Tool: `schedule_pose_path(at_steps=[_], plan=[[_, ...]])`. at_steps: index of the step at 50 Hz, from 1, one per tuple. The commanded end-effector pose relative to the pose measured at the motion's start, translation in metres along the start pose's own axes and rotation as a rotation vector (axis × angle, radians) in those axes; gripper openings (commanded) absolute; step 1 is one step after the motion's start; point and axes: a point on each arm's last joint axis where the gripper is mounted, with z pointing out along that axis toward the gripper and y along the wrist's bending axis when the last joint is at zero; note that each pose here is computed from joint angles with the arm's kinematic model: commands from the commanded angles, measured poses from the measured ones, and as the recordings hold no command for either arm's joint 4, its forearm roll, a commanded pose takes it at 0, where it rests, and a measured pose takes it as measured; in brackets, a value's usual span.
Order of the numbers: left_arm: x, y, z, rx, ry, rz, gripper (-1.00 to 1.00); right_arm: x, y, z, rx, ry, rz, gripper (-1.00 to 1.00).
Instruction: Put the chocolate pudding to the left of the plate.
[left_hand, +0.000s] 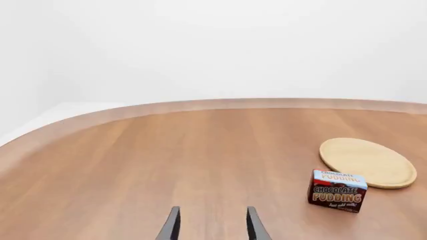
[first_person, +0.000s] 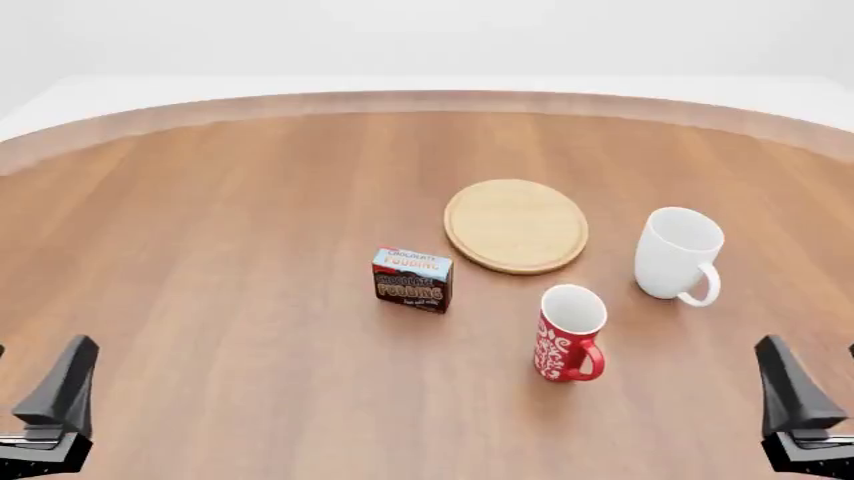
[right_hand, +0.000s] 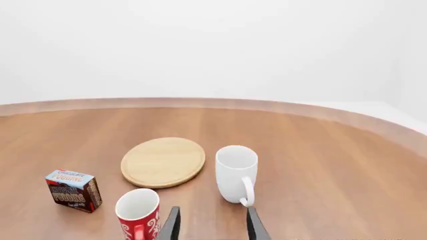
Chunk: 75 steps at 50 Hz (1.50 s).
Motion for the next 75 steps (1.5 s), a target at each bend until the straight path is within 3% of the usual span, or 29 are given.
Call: schedule_pose_path(at_steps=[1, 9, 13, 19, 27, 33, 40, 43, 51, 54, 62, 75], plan=[[0.000, 0.000, 0.000, 0.000, 0.000, 0.000, 1.00, 0.000, 0.000, 0.001, 0.007, 0.007, -0.003, 1.00], [0.000, 0.000, 0.000, 0.000, 0.000, 0.000, 1.00, -0.004, -0.001, 0.000, 0.011, 0.001, -0.005, 1.00], [0.000, 0.000, 0.000, 0.000, 0.000, 0.000, 1.00, -0.017, 0.000, -0.002, 0.002, -0.040, -0.008, 1.00], [0.000, 0.000, 0.000, 0.000, 0.000, 0.000, 1.00, -0.028, 0.002, 0.000, -0.036, -0.031, -0.023, 1.00], [0.000, 0.000, 0.000, 0.000, 0.000, 0.000, 1.00, -0.062, 0.009, 0.020, -0.120, -0.040, -0.113, 1.00], [0.000, 0.000, 0.000, 0.000, 0.000, 0.000, 1.00, -0.104, 0.020, 0.040, -0.211, -0.077, -0.231, 1.00], [0.000, 0.000, 0.000, 0.000, 0.000, 0.000, 1.00, -0.121, 0.038, 0.070, -0.313, -0.023, -0.264, 1.00], [0.000, 0.000, 0.000, 0.000, 0.000, 0.000, 1.00, -0.125, 0.053, 0.081, -0.399, 0.002, -0.312, 1.00], [0.000, 0.000, 0.000, 0.000, 0.000, 0.000, 1.00, -0.143, 0.077, 0.110, -0.481, 0.035, -0.349, 1.00], [0.000, 0.000, 0.000, 0.000, 0.000, 0.000, 1.00, -0.145, 0.088, 0.118, -0.514, 0.042, -0.363, 1.00], [0.000, 0.000, 0.000, 0.000, 0.000, 0.000, 1.00, -0.130, 0.123, 0.137, -0.630, 0.062, -0.467, 1.00], [0.000, 0.000, 0.000, 0.000, 0.000, 0.000, 1.00, -0.101, 0.154, 0.164, -0.703, 0.171, -0.536, 1.00]])
